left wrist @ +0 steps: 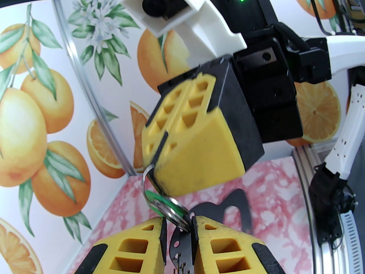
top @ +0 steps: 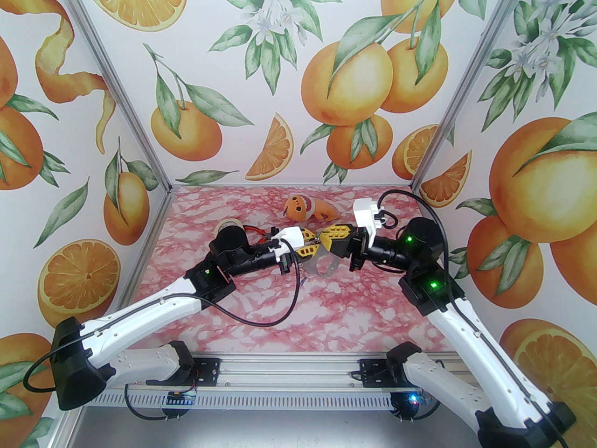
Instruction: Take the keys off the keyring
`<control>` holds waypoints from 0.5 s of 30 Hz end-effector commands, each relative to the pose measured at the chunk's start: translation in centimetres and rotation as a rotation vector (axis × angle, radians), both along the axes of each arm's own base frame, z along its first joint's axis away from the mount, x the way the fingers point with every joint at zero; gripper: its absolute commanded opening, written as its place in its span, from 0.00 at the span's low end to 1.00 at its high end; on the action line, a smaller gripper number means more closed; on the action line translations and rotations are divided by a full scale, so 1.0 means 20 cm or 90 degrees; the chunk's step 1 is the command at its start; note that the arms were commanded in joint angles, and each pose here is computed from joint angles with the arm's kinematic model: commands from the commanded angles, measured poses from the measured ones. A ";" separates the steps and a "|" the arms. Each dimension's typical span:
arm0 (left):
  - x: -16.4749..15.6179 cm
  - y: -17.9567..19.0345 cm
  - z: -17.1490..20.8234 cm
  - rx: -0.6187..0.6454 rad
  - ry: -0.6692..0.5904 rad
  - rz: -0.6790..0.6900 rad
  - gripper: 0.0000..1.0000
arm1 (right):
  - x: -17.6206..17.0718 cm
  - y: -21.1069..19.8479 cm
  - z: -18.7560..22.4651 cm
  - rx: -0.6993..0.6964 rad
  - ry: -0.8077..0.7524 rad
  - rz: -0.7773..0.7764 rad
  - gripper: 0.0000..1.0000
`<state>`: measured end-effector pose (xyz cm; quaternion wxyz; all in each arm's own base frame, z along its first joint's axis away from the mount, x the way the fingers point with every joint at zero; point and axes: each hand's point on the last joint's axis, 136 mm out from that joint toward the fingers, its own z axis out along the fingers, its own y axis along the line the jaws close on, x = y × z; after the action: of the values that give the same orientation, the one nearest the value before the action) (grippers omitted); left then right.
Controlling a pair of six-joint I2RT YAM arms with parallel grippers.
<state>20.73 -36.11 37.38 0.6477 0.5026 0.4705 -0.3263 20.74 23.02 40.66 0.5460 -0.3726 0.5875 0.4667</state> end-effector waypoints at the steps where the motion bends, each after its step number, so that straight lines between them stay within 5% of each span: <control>1: -0.01 0.00 0.01 -0.010 -0.030 -0.008 0.21 | -0.04 -0.01 0.09 0.026 -0.036 0.014 0.00; 15: -0.02 0.00 0.09 -0.072 -0.064 -0.015 0.22 | -0.03 -0.01 0.06 0.027 -0.027 0.010 0.00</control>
<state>20.51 -36.04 38.53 0.6813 0.4890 0.4332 -0.3301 20.53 22.96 40.87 0.5474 -0.3682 0.5840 0.4730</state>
